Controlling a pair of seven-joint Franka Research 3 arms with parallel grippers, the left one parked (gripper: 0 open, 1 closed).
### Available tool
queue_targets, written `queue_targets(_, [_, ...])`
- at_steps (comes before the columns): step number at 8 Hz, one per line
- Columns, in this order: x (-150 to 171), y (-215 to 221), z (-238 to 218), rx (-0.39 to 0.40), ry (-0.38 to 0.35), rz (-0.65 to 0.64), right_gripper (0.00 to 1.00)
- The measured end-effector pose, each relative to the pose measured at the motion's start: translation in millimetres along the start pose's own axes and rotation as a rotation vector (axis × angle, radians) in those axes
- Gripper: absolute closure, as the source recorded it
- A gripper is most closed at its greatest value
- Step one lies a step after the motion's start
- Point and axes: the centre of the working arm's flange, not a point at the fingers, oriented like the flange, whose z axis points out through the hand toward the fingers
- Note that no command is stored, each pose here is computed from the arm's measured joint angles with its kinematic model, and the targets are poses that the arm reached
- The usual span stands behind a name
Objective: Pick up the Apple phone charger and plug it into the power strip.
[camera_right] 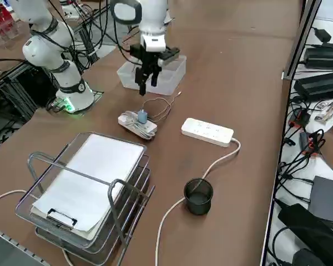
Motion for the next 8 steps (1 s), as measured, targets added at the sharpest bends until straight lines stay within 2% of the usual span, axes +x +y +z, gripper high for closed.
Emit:
queue_targets(3, [-3,-4,53,-0.026,-0.020,0.009,0.00])
queue_targets(7, [-4,-11,86,-0.012,-0.025,0.059,0.01])
queue_targets(8, [-4,-8,90,-0.012,-0.031,0.083,0.06])
